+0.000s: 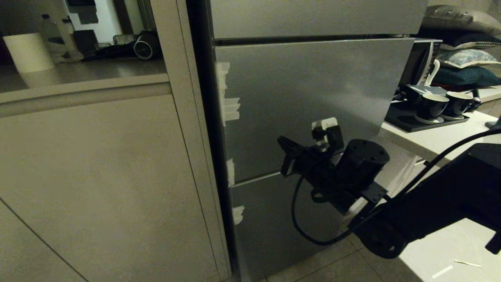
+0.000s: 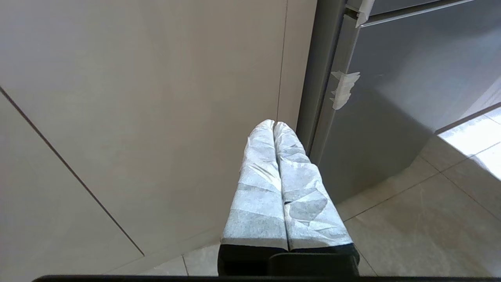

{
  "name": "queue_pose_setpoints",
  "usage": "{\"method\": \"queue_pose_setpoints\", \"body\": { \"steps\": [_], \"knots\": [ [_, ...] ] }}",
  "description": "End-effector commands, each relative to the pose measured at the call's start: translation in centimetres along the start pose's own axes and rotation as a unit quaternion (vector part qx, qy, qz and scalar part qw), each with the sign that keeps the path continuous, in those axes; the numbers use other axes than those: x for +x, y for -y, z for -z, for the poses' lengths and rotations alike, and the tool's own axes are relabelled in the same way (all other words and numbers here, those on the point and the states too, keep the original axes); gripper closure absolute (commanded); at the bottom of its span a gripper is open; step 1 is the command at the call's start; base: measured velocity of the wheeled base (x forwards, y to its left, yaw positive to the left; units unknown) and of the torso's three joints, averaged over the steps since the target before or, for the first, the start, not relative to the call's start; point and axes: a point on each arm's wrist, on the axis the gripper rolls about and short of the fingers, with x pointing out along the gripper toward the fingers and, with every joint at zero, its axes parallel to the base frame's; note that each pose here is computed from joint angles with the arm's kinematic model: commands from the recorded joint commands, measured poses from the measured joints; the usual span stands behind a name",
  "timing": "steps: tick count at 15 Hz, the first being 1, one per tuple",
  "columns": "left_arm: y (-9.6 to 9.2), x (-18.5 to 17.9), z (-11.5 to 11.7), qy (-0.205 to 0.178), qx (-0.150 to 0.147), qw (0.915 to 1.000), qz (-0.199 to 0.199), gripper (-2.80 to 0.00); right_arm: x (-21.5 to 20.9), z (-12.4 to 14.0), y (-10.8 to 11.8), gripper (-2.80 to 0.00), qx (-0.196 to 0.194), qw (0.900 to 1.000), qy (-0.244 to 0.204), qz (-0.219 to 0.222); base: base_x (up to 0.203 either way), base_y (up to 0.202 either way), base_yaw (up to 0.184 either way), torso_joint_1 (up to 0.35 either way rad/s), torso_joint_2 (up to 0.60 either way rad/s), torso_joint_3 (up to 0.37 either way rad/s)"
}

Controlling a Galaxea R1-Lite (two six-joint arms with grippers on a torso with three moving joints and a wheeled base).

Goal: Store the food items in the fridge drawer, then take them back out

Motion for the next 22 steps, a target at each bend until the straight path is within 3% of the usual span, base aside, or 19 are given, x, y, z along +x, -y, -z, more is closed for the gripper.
{"method": "queue_pose_setpoints", "body": {
  "steps": [1, 5, 8, 13, 17, 20, 22],
  "knots": [
    [0.0, 0.0, 0.0, -0.001, 0.000, 1.0000, 0.000, 0.00, -3.7, -2.5, -0.1, 0.00, 0.001, 1.000, 0.004, 0.002, 0.000, 0.000, 0.000, 0.000, 0.00, 0.000],
    [0.0, 0.0, 0.0, -0.001, 0.000, 1.0000, 0.000, 0.00, -11.5, -4.1, 0.3, 0.00, -0.003, 0.999, -0.030, 0.030, 0.000, 0.000, 0.000, 0.000, 0.00, 0.000],
    [0.0, 0.0, 0.0, -0.001, 0.000, 1.0000, 0.000, 0.00, -17.9, -4.5, 1.0, 0.00, -0.010, 0.995, -0.061, 0.075, 0.000, 0.000, 0.000, 0.000, 0.00, 0.000],
    [0.0, 0.0, 0.0, -0.001, -0.001, 1.0000, 0.000, 0.00, -27.4, -6.1, 3.3, 0.00, -0.024, 0.977, -0.105, 0.183, 0.000, 0.000, 0.000, 0.000, 0.00, 0.000],
    [0.0, 0.0, 0.0, -0.001, 0.000, 1.0000, 0.000, 0.00, -34.3, -4.7, 2.5, 0.00, -0.036, 0.960, -0.162, 0.226, 0.000, 0.000, 0.000, 0.000, 0.00, 0.000],
    [0.0, 0.0, 0.0, -0.001, -0.002, 1.0000, 0.000, 0.00, -37.9, -3.2, 1.3, 0.00, -0.049, 0.956, -0.160, 0.240, 0.000, 0.000, 0.000, 0.000, 0.00, 0.000],
    [0.0, 0.0, 0.0, -0.001, -0.003, 1.0000, 0.000, 0.00, -38.6, -2.0, 1.1, 0.00, -0.028, 0.946, -0.198, 0.255, 0.000, 0.000, 0.000, 0.000, 0.00, 0.000]
  ]
}}
